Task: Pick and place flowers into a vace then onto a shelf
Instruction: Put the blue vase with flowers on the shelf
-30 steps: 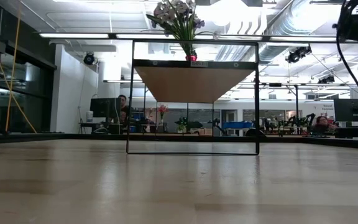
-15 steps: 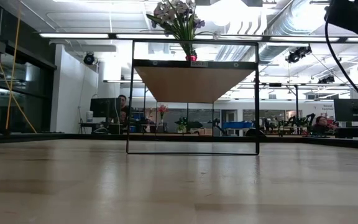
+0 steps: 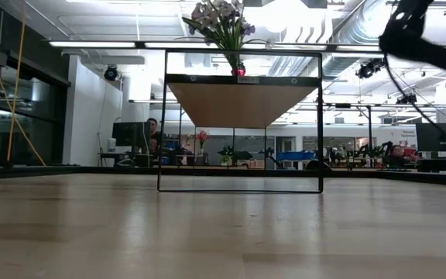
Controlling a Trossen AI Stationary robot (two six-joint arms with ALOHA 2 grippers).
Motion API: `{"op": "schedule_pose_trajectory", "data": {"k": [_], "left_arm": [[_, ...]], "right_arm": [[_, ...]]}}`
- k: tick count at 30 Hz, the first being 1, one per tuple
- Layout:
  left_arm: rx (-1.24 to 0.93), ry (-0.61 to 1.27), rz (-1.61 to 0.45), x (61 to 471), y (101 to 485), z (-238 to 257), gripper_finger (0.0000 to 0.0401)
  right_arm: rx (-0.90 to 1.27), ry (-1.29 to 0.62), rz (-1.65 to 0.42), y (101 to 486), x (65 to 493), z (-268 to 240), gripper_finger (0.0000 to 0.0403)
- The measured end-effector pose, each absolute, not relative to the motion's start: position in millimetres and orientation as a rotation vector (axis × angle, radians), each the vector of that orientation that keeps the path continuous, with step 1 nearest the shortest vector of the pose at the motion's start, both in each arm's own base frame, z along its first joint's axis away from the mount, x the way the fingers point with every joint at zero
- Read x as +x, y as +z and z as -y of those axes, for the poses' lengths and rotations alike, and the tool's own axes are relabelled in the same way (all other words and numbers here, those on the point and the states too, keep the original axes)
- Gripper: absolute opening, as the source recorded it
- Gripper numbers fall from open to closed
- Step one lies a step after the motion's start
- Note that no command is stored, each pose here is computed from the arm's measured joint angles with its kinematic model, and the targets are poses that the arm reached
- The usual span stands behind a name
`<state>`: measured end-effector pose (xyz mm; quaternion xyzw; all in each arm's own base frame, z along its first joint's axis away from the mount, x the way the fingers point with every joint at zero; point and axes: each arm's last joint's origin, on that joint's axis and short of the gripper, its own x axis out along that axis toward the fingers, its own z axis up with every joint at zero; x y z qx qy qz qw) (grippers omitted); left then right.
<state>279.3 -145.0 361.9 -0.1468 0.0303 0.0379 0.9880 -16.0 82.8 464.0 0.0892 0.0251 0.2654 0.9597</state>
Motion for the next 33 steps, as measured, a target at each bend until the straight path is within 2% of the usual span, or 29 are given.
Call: {"op": "schedule_pose_trajectory", "data": {"k": [5, 13, 21, 33], "left_arm": [[-0.276, 0.083, -0.098, 278.9, 357.8, 144.8, 0.0388], [-0.254, 0.092, -0.129, 278.5, 354.3, 144.3, 0.0387], [-0.229, 0.168, -0.140, 277.8, 351.5, 141.9, 0.0386], [-0.240, 0.183, -0.132, 277.8, 352.0, 141.5, 0.0388]], "right_arm": [[0.174, 0.543, -0.051, 469.6, 9.2, -40.5, 0.0114], [0.145, 0.542, -0.042, 467.7, 33.7, -0.2, 0.0114], [0.140, 0.446, -0.032, 461.7, 49.3, 36.0, 0.0114], [0.096, 0.355, -0.016, 428.1, 55.9, 67.9, 0.0114]]}}
